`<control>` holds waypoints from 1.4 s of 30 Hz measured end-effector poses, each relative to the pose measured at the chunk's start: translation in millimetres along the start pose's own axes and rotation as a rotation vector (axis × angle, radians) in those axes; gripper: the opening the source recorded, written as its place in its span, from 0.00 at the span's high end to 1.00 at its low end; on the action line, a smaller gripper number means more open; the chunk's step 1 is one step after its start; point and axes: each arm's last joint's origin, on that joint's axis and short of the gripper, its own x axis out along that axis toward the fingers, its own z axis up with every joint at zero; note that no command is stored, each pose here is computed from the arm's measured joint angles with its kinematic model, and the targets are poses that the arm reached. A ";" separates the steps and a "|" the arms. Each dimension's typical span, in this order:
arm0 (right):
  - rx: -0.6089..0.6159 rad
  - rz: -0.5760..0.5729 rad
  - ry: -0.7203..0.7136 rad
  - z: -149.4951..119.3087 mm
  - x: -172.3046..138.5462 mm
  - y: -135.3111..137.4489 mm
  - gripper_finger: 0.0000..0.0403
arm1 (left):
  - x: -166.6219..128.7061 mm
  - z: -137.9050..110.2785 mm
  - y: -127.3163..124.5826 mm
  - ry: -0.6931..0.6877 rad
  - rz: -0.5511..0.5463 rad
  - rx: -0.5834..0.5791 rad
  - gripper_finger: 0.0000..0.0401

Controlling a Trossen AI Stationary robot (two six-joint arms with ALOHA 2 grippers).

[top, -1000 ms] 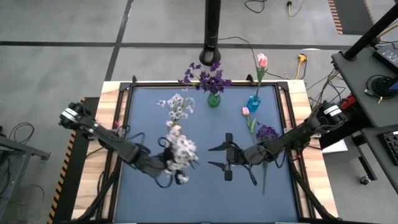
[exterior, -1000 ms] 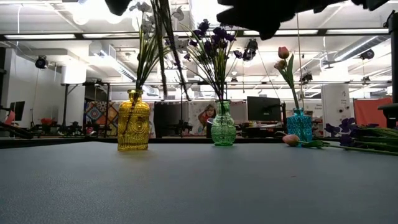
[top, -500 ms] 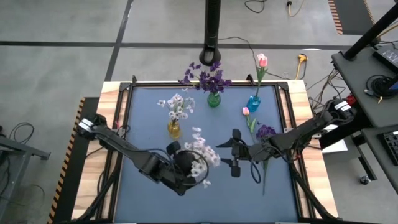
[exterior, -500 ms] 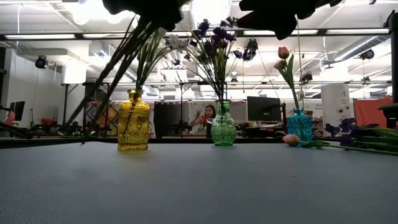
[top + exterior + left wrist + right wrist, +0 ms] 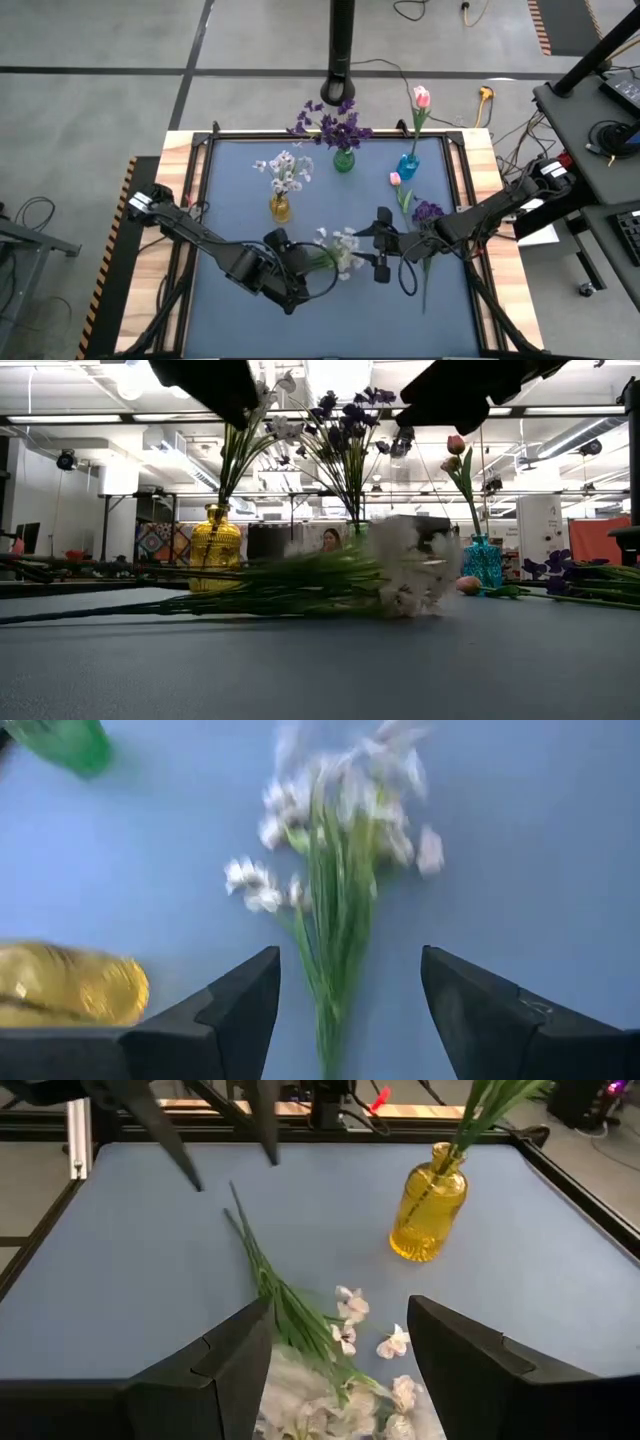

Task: Sort flowers into vase by color
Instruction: Put the bottom white flowers into the yellow vase

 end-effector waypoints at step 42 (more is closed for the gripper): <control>0.019 -0.019 -0.005 -0.9 1.7 -0.5 0.44 | 79.6 -95.9 24.3 0.230 -0.022 0.097 0.72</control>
